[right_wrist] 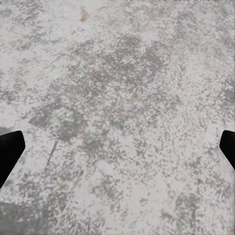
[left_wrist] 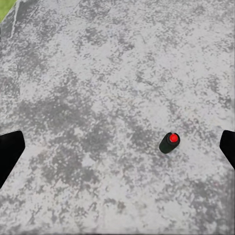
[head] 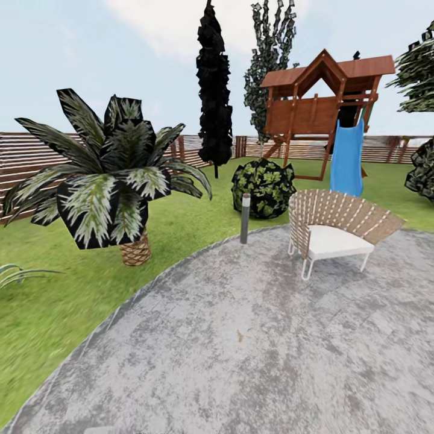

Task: Pick up the pesticide atomizer in the garden and spray insectifuge to fully cover both potted plants in the garden.

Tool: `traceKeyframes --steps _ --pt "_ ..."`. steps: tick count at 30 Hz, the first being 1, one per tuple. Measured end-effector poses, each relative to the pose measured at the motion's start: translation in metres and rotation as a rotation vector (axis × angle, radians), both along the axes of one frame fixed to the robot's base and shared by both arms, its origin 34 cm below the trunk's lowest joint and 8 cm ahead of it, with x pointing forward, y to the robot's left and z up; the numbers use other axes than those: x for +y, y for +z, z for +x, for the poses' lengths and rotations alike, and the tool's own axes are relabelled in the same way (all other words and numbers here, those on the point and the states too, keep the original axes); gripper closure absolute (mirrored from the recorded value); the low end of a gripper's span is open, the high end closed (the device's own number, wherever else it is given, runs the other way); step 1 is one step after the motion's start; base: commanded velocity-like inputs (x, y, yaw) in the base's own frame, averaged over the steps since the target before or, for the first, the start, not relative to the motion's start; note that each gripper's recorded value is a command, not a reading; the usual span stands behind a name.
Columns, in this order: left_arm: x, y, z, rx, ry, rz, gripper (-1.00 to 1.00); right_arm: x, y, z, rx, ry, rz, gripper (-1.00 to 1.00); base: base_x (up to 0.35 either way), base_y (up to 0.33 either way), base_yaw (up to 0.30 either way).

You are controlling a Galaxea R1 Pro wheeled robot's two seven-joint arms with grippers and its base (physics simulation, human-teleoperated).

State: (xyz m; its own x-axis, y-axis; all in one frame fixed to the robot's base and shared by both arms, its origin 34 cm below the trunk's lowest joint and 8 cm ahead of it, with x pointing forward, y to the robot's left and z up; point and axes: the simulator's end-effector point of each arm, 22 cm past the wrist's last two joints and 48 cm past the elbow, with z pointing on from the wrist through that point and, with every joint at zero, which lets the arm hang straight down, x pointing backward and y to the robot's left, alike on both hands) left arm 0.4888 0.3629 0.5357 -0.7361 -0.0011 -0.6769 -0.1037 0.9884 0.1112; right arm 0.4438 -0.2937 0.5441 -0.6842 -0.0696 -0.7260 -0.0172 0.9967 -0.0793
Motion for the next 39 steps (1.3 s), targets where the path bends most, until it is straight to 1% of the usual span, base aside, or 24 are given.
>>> traceKeyframes --steps 7,13,21,23,24,26,29,39 --pt "-0.003 -0.003 -0.002 0.008 -0.003 -0.004 -1.0 0.0 -0.003 -0.002 0.009 -0.001 0.0 -1.0 0.019 -0.047 0.19" --pt "-0.002 -0.006 -0.005 0.017 0.0 -0.003 -1.0 0.0 -0.005 -0.004 0.014 -0.002 0.0 -1.0 0.001 -0.002 0.173" --pt "-0.002 -0.021 -0.006 0.02 0.0 -0.003 -1.0 -0.002 -0.019 -0.006 0.017 -0.004 0.0 -1.0 0.0 0.0 0.032" --pt "-0.002 -0.024 -0.006 0.02 0.0 -0.003 -1.0 -0.007 -0.022 -0.006 0.017 -0.02 -0.002 -1.0 0.0 0.0 0.0" --pt "-0.002 -0.026 -0.006 0.02 0.0 -0.004 -1.0 -0.027 -0.023 -0.007 0.013 -0.084 -0.005 -1.0 0.0 0.0 0.0" --pt "-0.003 -0.029 -0.007 0.019 0.0 -0.004 -1.0 -0.034 -0.026 -0.008 0.011 -0.111 -0.006 -1.0 0.0 0.0 0.0" --pt "-0.003 -0.035 -0.007 0.018 0.0 -0.005 -1.0 -0.038 -0.031 -0.01 0.012 -0.121 -0.007 -1.0 0.0 0.0 0.0" --pt "-0.005 -0.053 -0.008 0.018 -0.001 -0.007 -1.0 -0.038 -0.051 -0.013 0.016 -0.118 -0.008 -1.0 0.0 0.0 0.0"
